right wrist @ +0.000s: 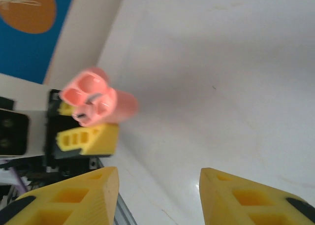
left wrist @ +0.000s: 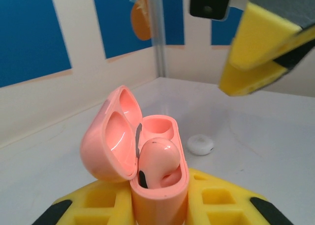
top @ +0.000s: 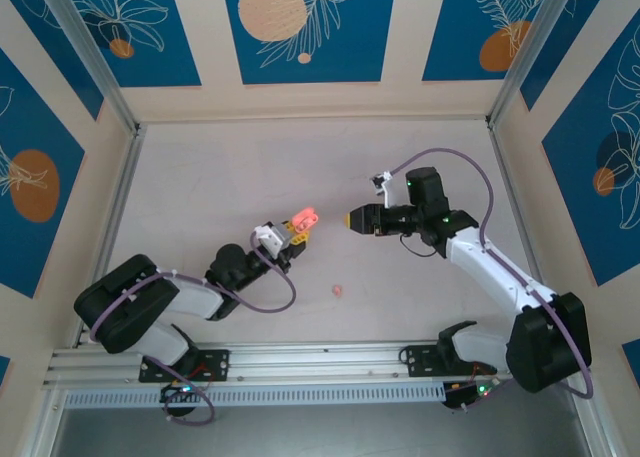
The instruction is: Insert wireless bluetooth earbuds into charging case
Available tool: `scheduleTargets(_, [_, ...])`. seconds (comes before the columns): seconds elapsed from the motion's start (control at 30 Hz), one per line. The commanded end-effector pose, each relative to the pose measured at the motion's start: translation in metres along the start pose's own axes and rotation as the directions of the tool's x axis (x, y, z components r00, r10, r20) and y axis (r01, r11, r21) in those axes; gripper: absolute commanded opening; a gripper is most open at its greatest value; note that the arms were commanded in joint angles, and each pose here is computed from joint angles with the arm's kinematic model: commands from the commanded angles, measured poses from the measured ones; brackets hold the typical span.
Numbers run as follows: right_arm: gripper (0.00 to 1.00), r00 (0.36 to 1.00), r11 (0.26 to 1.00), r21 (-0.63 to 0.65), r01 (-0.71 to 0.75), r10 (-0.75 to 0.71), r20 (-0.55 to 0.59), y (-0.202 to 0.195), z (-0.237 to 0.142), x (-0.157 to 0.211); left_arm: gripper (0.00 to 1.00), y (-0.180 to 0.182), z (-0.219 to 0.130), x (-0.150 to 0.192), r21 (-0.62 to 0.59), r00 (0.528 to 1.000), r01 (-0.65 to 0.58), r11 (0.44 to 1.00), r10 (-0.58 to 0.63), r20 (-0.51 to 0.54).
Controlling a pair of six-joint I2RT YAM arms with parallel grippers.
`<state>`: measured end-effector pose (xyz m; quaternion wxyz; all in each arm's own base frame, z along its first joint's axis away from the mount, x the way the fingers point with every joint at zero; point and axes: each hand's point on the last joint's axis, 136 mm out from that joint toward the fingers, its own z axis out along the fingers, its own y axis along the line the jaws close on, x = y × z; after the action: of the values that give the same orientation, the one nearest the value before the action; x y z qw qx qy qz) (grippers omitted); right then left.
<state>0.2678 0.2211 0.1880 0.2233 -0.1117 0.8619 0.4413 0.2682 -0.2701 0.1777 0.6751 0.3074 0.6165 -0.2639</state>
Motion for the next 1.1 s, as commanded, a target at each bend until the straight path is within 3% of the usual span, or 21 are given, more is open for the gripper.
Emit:
scheduleTargets(0.0, [0.48,0.99,0.988,0.122,-0.09,0.102,-0.094,-0.019,0.002,0.019,0.23,0.019,-0.005,0.003,-0.122,1.0,-0.003,0.992,0.003,-0.002])
scheduleTargets(0.13, [0.47,0.977,0.981,0.183,-0.062,0.097,-0.19,-0.018,0.006,0.036,0.23,0.028,-0.008,0.007,-0.176,1.0,0.017,0.984,-0.02,-0.015])
scheduleTargets(0.23, [0.47,0.948,0.954,0.28,-0.109,0.184,-0.258,-0.027,0.006,0.058,0.22,0.031,-0.01,0.011,-0.192,0.998,0.035,0.981,-0.043,-0.037])
scheduleTargets(0.37, [0.47,0.861,0.843,0.488,-0.227,0.408,-0.304,-0.052,-0.004,0.098,0.22,0.031,-0.014,0.016,-0.201,0.997,0.05,0.978,-0.061,-0.052])
scheduleTargets(0.5, [0.47,0.783,0.749,0.595,-0.292,0.545,-0.301,-0.056,-0.009,0.128,0.23,0.032,-0.017,0.018,-0.204,0.996,0.052,0.978,-0.066,-0.061])
scheduleTargets(0.77, [0.47,0.703,0.702,0.625,-0.342,0.632,-0.326,-0.055,0.014,0.168,0.23,0.028,-0.017,0.022,-0.187,0.995,0.051,0.981,-0.066,-0.076])
scheduleTargets(1.07, [0.48,0.697,0.716,0.626,-0.31,0.619,-0.363,-0.068,0.041,0.175,0.23,0.029,-0.019,0.024,-0.194,0.995,0.067,0.979,-0.08,-0.058])
